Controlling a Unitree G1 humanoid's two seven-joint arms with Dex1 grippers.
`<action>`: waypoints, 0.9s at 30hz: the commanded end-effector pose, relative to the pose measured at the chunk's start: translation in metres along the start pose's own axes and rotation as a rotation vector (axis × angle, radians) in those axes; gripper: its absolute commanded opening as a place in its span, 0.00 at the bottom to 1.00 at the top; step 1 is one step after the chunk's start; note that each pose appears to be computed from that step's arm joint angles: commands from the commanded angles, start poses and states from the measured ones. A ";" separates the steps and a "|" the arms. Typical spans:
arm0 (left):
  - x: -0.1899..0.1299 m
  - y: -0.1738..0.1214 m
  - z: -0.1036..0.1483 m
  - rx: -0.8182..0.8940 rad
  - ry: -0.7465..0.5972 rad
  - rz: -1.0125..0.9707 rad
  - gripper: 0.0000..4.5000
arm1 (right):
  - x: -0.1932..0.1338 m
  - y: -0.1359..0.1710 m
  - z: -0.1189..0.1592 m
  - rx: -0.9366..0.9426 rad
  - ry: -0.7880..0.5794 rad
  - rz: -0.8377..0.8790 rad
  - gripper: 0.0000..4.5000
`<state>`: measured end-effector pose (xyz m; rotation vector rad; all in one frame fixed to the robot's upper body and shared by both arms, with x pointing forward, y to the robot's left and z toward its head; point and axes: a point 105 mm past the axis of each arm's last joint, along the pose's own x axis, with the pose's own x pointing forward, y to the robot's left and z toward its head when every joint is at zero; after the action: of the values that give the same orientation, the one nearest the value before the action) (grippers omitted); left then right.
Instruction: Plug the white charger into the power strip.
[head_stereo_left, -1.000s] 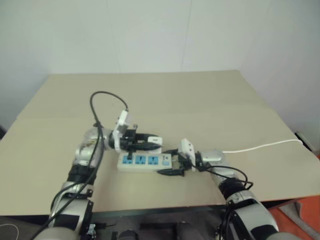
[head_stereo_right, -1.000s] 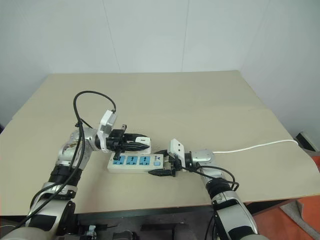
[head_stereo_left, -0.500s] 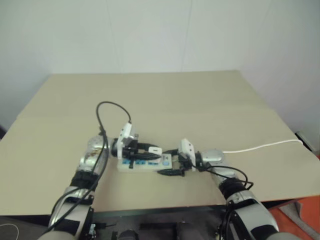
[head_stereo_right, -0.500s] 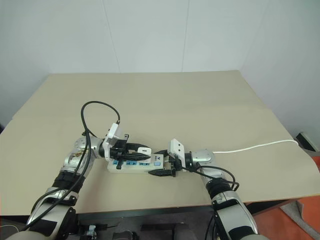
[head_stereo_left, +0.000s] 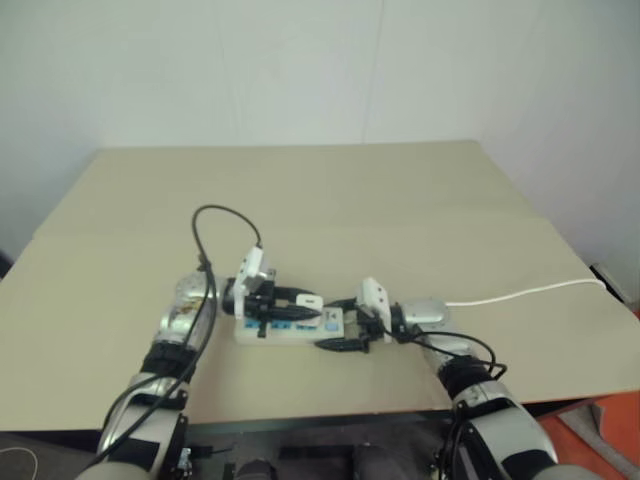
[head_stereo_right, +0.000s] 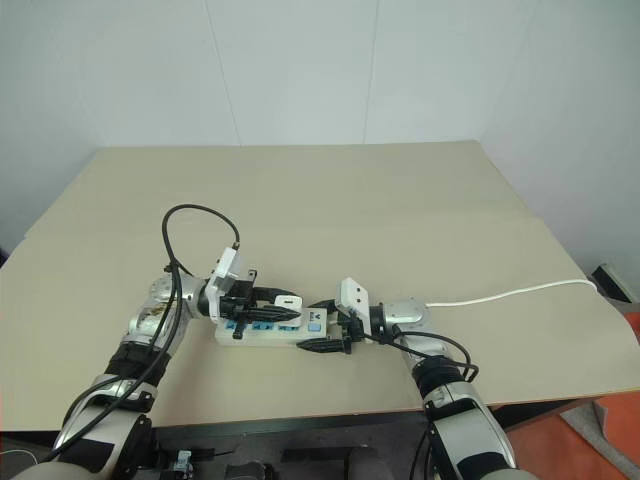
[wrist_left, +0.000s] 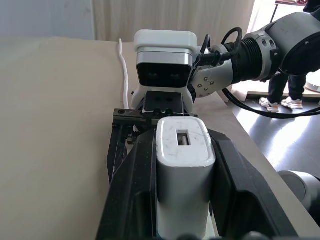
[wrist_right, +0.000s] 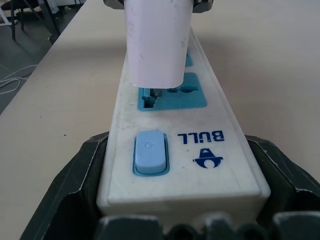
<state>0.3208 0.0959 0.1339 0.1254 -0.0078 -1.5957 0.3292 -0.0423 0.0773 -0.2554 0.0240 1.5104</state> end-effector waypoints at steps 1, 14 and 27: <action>0.000 -0.003 -0.003 0.013 0.021 -0.010 0.23 | 0.007 0.006 -0.002 0.008 -0.006 0.027 0.76; 0.000 -0.005 -0.011 0.000 0.041 -0.012 0.23 | 0.006 0.007 -0.002 0.011 -0.006 0.028 0.76; -0.016 -0.012 -0.040 -0.058 0.108 0.043 0.23 | 0.006 0.006 -0.002 0.013 -0.006 0.025 0.76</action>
<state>0.3153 0.1001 0.1162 0.1542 0.0043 -1.5751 0.3289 -0.0416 0.0769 -0.2611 0.0250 1.5094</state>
